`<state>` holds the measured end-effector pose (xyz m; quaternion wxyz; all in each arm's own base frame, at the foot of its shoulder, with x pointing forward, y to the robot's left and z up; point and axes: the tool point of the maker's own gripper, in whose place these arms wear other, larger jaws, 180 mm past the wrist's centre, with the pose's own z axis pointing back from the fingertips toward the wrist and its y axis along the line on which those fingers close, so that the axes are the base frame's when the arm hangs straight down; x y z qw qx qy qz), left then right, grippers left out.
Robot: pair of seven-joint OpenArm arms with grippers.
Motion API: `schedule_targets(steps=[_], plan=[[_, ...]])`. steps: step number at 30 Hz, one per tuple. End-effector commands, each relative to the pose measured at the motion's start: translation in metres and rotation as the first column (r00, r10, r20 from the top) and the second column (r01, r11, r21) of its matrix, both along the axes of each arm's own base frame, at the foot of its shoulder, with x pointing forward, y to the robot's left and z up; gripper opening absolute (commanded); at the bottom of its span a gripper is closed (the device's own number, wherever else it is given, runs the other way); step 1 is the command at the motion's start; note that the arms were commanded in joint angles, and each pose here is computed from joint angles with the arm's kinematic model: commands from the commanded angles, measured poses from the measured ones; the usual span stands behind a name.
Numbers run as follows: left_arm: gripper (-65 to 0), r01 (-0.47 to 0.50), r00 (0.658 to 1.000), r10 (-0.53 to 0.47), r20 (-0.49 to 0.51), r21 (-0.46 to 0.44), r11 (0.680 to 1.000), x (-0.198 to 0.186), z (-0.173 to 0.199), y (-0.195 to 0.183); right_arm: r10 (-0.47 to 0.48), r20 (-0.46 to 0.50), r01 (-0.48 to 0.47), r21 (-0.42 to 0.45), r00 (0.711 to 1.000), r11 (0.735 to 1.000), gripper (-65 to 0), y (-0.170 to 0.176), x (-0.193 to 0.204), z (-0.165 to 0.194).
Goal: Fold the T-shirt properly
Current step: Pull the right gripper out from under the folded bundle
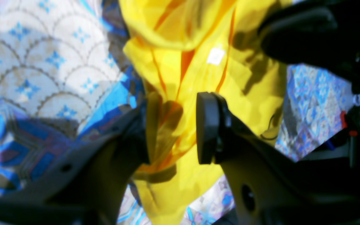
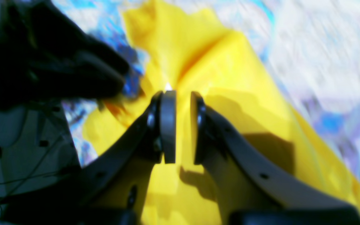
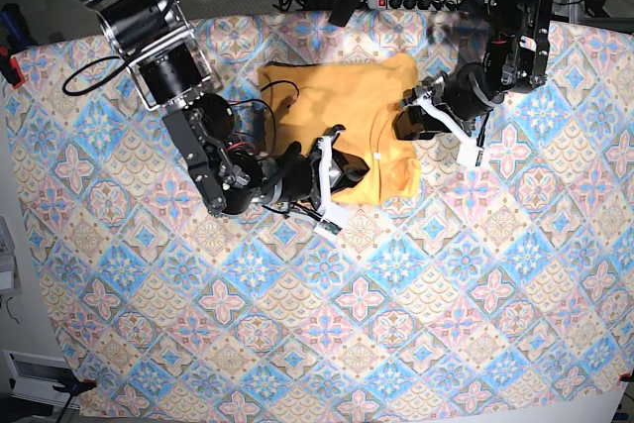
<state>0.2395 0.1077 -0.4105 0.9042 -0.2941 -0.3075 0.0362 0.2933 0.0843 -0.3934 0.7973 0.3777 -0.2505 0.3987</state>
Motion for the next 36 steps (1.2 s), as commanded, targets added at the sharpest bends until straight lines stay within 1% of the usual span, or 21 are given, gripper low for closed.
schedule_targets(steps=[1, 5, 8, 14, 16, 18, 20, 22, 24, 26, 28, 31, 34, 36], plan=[[-45.0, 0.0, 1.0, 0.0, 0.031, -0.009, 1.0, 0.006, 0.008, 0.001, 0.008, 0.035, -0.01, 0.043, 0.999, 0.999, -57.3, 0.009, 0.011, 0.015], [-45.0, 0.0, 1.0, 0.0, 0.027, -0.007, 1.0, 0.005, 0.006, 0.002, 0.06, 0.035, -0.061, 0.023, 0.998, 0.998, -57.3, 0.022, 0.009, 0.007], [-45.0, 0.0, 1.0, 0.0, 0.025, -0.007, 1.0, 0.004, 0.006, 0.002, 0.083, 0.034, -0.085, 0.046, 0.996, 0.995, -57.2, 0.04, 0.007, 0.008], [-45.0, 0.001, 1.0, -0.001, 0.025, -0.008, 1.0, 0.004, 0.006, 0.001, 0.051, 0.016, -0.053, 0.129, 0.999, 0.99, -57.4, 0.066, 0.009, 0.012], [-45.0, 0.001, 1.0, -0.001, 0.023, -0.008, 1.0, 0.003, 0.006, 0.001, 0.051, 0.055, -0.057, 0.131, 0.997, 0.99, -57.4, 0.071, 0.015, 0.017], [-45.0, 0.001, 1.0, -0.001, 0.017, -0.008, 1.0, 0.001, 0.004, 0.001, 0.066, 0.103, -0.077, 0.104, 0.992, 0.992, -57.5, 0.076, 0.019, 0.019], [-45.0, 0.001, 1.0, -0.001, 0.012, -0.008, 1.0, -0.001, 0.003, 0.001, 0.093, 0.152, -0.101, 0.048, 0.984, 0.994, -57.5, 0.078, 0.02, 0.014], [-45.0, 0.001, 1.0, -0.001, 0.012, -0.008, 1.0, -0.001, 0.003, 0.001, 0.12, 0.198, -0.116, -0.033, 0.973, 0.993, -57.5, 0.071, 0.023, 0.0], [-45.0, 0.001, 1.0, -0.001, 0.012, -0.008, 1.0, -0.001, 0.003, 0.001, 0.146, 0.221, -0.125, -0.108, 0.964, 0.986, -57.5, 0.062, 0.025, -0.015], [-45.0, 0.002, 1.0, -0.002, 0.009, -0.009, 1.0, -0.002, 0.003, 0.001, 0.158, 0.234, -0.13, -0.127, 0.959, 0.983, -57.5, 0.061, 0.025, -0.017], [-45.0, 0.003, 1.0, -0.003, 0.014, -0.011, 1.0, -0.001, 0.004, 0.0, 0.134, 0.243, -0.112, -0.102, 0.961, 0.989, -57.5, 0.062, 0.031, -0.008], [-45.0, 0.007, 1.0, -0.007, 0.012, -0.012, 1.0, -0.003, 0.004, -0.001, 0.021, 0.265, -0.021, -0.004, 0.964, 1.0, -57.5, 0.055, 0.053, 0.019], [-45.0, 0.046, 0.999, -0.046, -0.005, -0.018, 0.999, -0.012, 0.001, -0.012, -0.076, 0.267, 0.074, 0.016, 0.961, 0.997, -57.5, 0.028, 0.073, 0.029], [-45.0, 0.081, 0.997, -0.081, 0.005, -0.004, 0.997, -0.014, 0.005, -0.015, -0.131, 0.268, 0.129, 0.025, 0.954, 0.991, -57.4, 0.013, 0.086, 0.036]])
